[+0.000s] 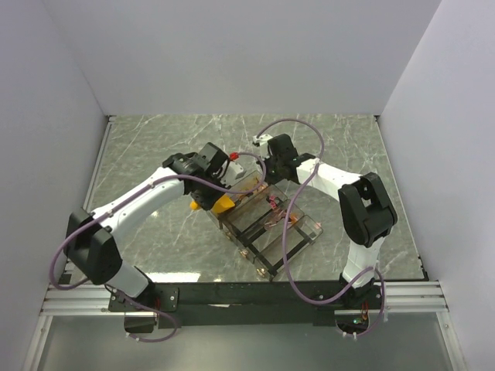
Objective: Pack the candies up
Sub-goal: Scoop the fake candies from the storage box.
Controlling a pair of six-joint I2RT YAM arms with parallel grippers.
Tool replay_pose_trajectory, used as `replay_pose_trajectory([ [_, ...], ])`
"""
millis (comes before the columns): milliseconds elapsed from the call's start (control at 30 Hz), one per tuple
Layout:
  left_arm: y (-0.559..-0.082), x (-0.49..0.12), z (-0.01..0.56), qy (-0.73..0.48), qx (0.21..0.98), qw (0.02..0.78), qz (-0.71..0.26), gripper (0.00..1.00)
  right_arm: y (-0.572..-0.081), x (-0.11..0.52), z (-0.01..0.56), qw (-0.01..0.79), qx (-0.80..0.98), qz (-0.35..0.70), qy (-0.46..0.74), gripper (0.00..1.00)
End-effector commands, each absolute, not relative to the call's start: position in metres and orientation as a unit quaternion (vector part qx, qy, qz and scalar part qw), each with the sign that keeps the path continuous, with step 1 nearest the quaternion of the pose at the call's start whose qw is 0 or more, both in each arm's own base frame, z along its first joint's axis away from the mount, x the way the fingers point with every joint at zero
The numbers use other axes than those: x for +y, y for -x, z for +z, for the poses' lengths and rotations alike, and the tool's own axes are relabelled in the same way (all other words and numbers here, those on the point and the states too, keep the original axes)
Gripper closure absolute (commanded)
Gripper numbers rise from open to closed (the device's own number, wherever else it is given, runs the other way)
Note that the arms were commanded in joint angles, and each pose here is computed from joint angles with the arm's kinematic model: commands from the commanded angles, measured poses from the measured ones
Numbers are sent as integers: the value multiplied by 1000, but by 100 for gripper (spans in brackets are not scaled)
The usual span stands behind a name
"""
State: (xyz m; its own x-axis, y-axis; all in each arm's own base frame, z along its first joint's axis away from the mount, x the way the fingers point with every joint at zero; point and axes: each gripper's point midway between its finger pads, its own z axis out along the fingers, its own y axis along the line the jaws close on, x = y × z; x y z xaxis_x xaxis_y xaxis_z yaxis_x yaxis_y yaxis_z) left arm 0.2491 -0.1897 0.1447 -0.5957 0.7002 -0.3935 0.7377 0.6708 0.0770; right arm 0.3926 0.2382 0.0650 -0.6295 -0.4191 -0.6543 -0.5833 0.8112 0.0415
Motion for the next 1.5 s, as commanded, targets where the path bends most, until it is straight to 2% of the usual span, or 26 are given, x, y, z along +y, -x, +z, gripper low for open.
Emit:
replay_pose_trajectory([
  [0, -265, -185, 155, -407, 890, 207, -6, 99, -388, 242, 75, 340, 888, 129, 282, 100],
  [267, -279, -194, 132, -403, 898, 178, 13, 99, -385, 247, 75, 341, 884, 146, 284, 100],
  [600, -315, -240, 115, -405, 892, 200, -27, 99, -383, 254, 79, 346, 879, 168, 283, 100],
  [900, -347, -284, 106, -418, 863, 269, -82, 99, -377, 264, 75, 338, 876, 201, 279, 100],
  [1100, -344, -299, 109, -462, 814, 334, -111, 99, -379, 263, 74, 335, 875, 232, 263, 100],
  [1267, -322, -297, 115, -513, 765, 375, -104, 99, -382, 257, 74, 337, 876, 225, 260, 100],
  [1467, -311, -300, 115, -541, 740, 389, -92, 99, -380, 258, 75, 337, 874, 230, 265, 100],
])
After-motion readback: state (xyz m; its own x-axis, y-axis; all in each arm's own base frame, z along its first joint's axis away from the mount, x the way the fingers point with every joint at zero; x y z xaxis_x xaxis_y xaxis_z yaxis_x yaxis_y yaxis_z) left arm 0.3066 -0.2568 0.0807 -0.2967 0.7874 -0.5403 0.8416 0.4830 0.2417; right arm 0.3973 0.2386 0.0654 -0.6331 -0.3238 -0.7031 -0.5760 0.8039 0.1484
